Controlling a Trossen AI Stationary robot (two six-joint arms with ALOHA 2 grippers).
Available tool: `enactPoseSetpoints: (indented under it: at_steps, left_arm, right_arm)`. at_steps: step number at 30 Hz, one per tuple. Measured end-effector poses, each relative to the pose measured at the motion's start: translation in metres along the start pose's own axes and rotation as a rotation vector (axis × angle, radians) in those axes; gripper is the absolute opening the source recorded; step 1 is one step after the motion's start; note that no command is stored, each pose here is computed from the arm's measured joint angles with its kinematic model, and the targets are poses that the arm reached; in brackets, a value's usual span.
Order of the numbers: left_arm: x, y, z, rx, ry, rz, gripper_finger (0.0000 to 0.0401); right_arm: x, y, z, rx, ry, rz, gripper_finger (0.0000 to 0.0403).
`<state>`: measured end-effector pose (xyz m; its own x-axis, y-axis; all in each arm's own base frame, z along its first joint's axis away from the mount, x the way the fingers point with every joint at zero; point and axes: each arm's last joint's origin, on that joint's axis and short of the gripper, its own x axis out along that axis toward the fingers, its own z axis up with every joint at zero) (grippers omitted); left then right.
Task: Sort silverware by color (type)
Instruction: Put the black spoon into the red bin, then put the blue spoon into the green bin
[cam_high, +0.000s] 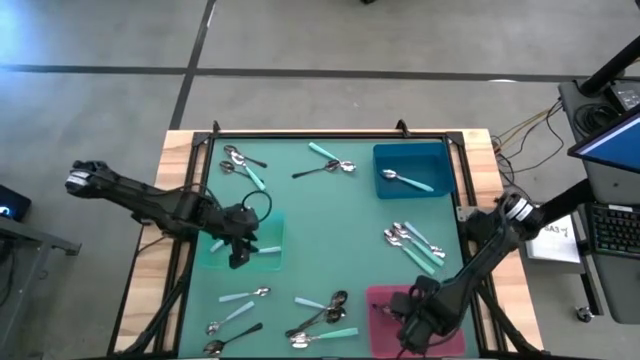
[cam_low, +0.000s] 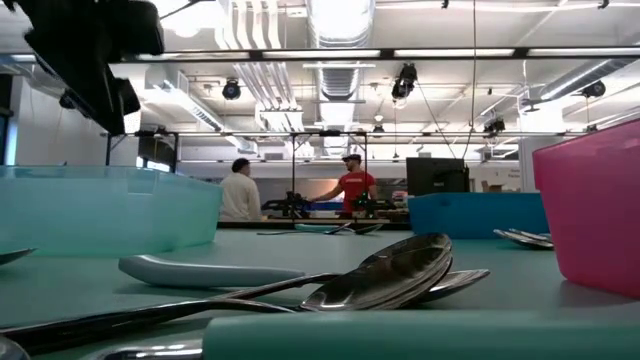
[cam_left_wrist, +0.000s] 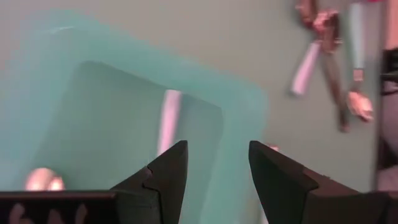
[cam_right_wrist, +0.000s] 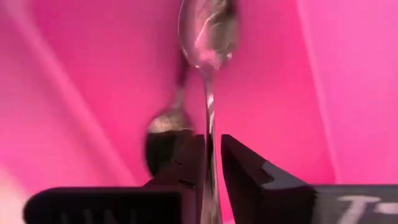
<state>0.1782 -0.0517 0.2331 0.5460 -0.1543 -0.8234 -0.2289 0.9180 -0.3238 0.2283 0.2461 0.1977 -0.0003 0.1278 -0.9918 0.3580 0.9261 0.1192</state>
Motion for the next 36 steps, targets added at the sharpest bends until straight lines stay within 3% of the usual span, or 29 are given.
enactPoseSetpoints:
  at_steps: [7, 13, 20, 30, 36]
  left_arm:
    - [-0.008, -0.045, -0.007, 0.061, 0.01, -0.143, 0.0155]
    - [-0.005, -0.09, -0.041, 0.124, 0.153, -0.204, 0.0155]
    - [0.022, -0.111, -0.081, 0.065, 0.271, -0.059, 0.0155]
    - [0.066, -0.111, -0.099, 0.056, 0.349, 0.125, 0.0155]
    - [0.077, -0.107, -0.103, 0.012, 0.323, 0.237, 0.0155]
  right_arm:
    - [0.01, -0.002, 0.001, -0.011, 0.023, -0.057, 0.0103]
    - [0.003, -0.003, 0.0, -0.011, 0.019, -0.052, 0.0146]
    - [0.002, -0.004, 0.001, -0.008, 0.011, -0.051, 0.0159]
    - [-0.005, 0.002, 0.003, 0.0, -0.004, -0.017, 0.0156]
    - [-0.011, 0.007, 0.005, -0.025, -0.014, 0.007, 0.0157]
